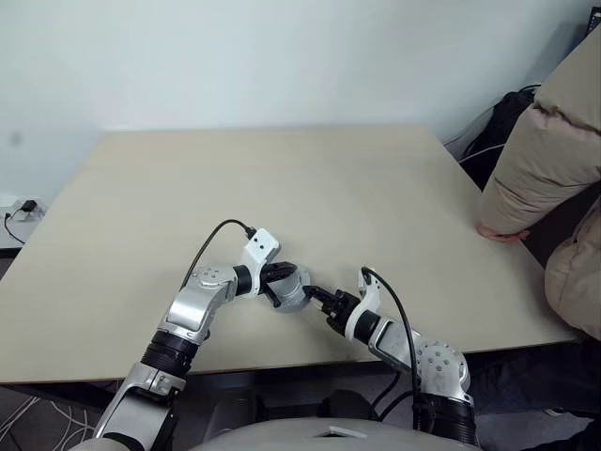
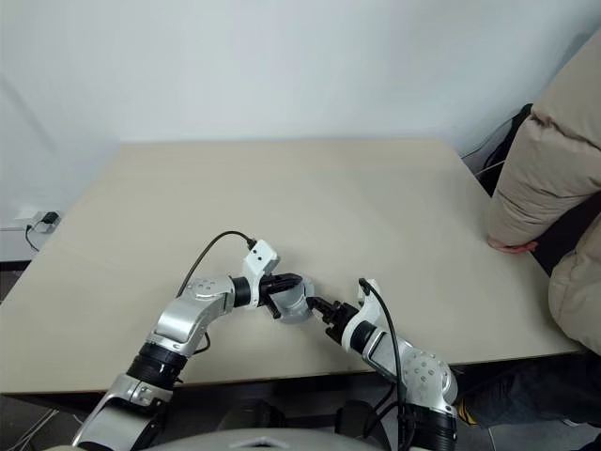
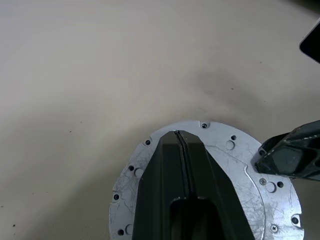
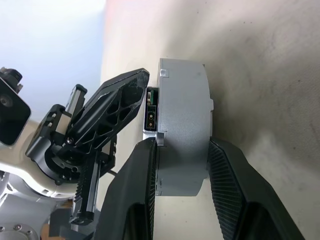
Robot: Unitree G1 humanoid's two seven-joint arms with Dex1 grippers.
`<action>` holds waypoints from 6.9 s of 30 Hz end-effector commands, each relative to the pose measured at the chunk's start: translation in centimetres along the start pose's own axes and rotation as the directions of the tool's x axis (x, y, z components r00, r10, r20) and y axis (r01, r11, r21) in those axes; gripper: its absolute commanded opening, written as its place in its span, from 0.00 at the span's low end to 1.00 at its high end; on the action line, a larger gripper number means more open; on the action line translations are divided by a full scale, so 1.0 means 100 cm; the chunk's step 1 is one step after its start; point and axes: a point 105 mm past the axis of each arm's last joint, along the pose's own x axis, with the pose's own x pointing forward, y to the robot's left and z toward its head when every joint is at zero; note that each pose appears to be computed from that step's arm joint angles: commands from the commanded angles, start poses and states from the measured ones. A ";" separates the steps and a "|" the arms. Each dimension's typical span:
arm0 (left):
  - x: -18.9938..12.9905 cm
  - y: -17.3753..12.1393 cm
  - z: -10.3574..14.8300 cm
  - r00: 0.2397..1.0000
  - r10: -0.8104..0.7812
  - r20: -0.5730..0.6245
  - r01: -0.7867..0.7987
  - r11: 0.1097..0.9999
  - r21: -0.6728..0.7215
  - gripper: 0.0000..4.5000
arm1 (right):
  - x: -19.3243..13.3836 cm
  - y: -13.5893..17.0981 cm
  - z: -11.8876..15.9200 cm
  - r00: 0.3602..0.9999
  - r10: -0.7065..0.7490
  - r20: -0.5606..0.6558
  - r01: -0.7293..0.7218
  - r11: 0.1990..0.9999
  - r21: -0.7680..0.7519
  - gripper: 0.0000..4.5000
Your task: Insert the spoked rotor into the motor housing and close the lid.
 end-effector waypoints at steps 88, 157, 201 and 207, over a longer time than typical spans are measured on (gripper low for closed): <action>-0.045 0.014 0.023 0.947 0.182 0.264 -0.124 0.967 -0.222 0.00 | 0.002 0.031 0.007 0.982 0.166 0.089 -0.171 0.984 0.046 0.27; -0.070 -0.056 0.012 0.585 0.455 0.671 0.670 0.196 -0.716 1.00 | -0.011 0.093 -0.001 0.933 0.356 -0.041 -0.353 0.933 0.071 0.27; -0.080 0.016 -0.005 0.504 0.730 0.461 0.414 0.264 -0.871 0.47 | -0.017 0.077 0.030 0.961 0.253 0.108 -0.221 0.944 -0.244 1.00; -0.090 0.050 0.006 0.435 0.809 0.396 0.338 0.261 -0.904 0.47 | -0.024 0.069 0.029 0.973 0.199 0.118 -0.101 0.824 -0.558 1.00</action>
